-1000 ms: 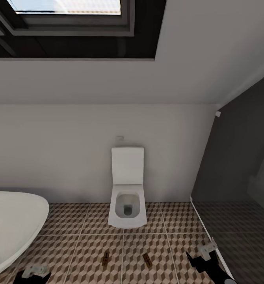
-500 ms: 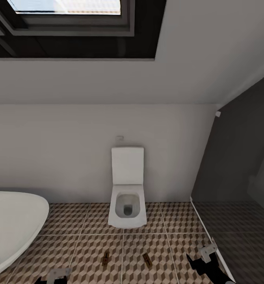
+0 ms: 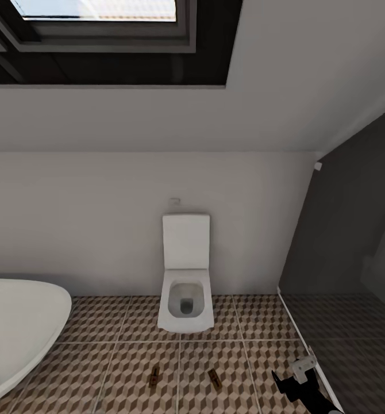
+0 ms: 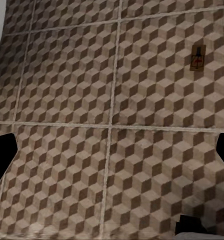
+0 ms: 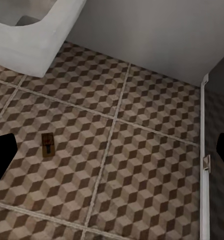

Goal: Take the four mousetraps from the cabinet in the bathroom and place them on the bathroom floor. Make sure all four end up on the same floor surface, and ensure that at least two of them are either under or directly next to the same bathroom sink.

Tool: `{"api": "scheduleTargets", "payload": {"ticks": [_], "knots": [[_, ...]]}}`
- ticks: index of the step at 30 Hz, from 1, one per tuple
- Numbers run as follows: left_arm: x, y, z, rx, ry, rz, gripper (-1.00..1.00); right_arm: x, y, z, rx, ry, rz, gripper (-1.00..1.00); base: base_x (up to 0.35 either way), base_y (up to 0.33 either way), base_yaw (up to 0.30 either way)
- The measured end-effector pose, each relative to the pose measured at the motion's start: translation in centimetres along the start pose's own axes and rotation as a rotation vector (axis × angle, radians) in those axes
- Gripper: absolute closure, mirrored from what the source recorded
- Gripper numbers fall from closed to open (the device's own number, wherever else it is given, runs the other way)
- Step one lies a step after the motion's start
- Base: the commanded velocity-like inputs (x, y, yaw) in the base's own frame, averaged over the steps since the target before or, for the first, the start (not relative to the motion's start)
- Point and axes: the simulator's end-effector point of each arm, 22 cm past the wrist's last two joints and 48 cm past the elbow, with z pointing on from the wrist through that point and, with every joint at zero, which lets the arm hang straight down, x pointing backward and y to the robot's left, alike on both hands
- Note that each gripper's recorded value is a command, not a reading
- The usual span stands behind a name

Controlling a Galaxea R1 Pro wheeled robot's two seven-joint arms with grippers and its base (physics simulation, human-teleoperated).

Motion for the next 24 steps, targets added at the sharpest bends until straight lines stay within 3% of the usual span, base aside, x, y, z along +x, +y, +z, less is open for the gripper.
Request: {"api": "scheduleTargets", "payload": {"ticks": [5,11,19,24], "knots": [[4.2,0.3,-1.4,0.004,0.053,0.018,-1.00,0.0,0.1,0.0,-0.001,0.001,0.001,-1.00,0.000,0.000,0.000],[7.6,0.5,-3.0,0.009,0.076,0.028,-1.00,0.1,0.2,0.0,-0.002,0.002,0.002,-1.00,0.000,0.000,0.000],[9.3,0.5,-3.9,0.011,0.088,0.030,-1.00,1.8,1.0,-0.7,-0.012,0.027,0.005,-1.00,0.000,0.000,0.000],[9.5,0.4,-4.0,0.011,0.089,0.026,-1.00,4.9,3.3,-2.2,-0.037,0.075,0.017,-1.00,0.000,0.000,0.000]]}}
